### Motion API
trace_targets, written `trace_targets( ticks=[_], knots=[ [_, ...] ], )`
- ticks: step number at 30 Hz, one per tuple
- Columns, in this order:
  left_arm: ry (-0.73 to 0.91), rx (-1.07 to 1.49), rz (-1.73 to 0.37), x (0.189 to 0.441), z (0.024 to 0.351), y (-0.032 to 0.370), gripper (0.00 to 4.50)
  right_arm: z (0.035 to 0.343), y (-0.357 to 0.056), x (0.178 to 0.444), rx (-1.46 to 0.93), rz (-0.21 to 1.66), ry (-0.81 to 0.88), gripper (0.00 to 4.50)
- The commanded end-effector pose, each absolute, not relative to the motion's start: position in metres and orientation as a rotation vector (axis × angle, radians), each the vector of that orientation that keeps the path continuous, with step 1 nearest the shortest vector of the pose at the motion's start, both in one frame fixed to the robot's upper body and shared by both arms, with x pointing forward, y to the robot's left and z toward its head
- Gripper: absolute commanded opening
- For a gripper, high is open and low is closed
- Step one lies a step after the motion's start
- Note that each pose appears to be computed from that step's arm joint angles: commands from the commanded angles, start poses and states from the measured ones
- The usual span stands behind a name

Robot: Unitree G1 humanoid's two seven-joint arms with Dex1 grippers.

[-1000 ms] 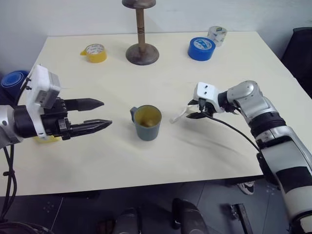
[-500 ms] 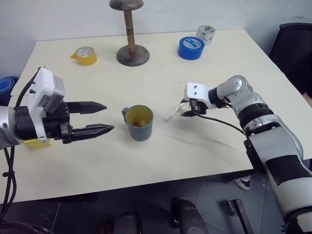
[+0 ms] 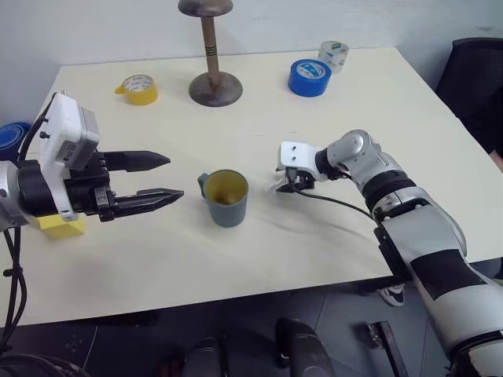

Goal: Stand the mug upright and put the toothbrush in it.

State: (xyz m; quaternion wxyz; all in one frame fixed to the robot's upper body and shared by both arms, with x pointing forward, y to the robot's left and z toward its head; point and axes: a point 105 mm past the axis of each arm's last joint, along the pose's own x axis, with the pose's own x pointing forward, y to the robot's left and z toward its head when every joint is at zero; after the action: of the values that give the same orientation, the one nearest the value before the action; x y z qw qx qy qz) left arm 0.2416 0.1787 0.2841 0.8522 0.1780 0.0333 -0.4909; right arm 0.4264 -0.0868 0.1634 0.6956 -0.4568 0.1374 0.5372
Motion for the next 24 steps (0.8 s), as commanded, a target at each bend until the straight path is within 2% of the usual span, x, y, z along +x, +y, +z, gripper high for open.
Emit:
trace_targets(
  ticks=[1, 2, 7, 15, 19, 24],
  knots=[
    [0.035, 0.409, -1.0, 0.241, 0.293, 0.181, 3.26, 0.151, -0.098, 0.421, -0.981, 1.228, 0.417, 2.52],
    [0.034, 0.41, -0.997, 0.242, 0.293, 0.182, 3.26, 0.151, -0.098, 0.42, -0.981, 1.24, 0.424, 2.35],
    [0.026, 0.407, -0.99, 0.242, 0.294, 0.182, 3.26, 0.145, -0.104, 0.413, -0.969, 1.286, 0.487, 0.66],
    [0.021, 0.414, -0.996, 0.244, 0.293, 0.181, 3.26, 0.141, -0.105, 0.414, -0.965, 1.263, 0.5, 0.66],
    [0.016, 0.42, -1.002, 0.246, 0.294, 0.181, 3.26, 0.14, -0.109, 0.414, -0.897, 1.25, 0.517, 0.03],
    [0.014, 0.414, -1.022, 0.249, 0.292, 0.179, 3.26, 0.141, -0.11, 0.41, -0.831, 1.282, 0.504, 0.03]
  ],
)
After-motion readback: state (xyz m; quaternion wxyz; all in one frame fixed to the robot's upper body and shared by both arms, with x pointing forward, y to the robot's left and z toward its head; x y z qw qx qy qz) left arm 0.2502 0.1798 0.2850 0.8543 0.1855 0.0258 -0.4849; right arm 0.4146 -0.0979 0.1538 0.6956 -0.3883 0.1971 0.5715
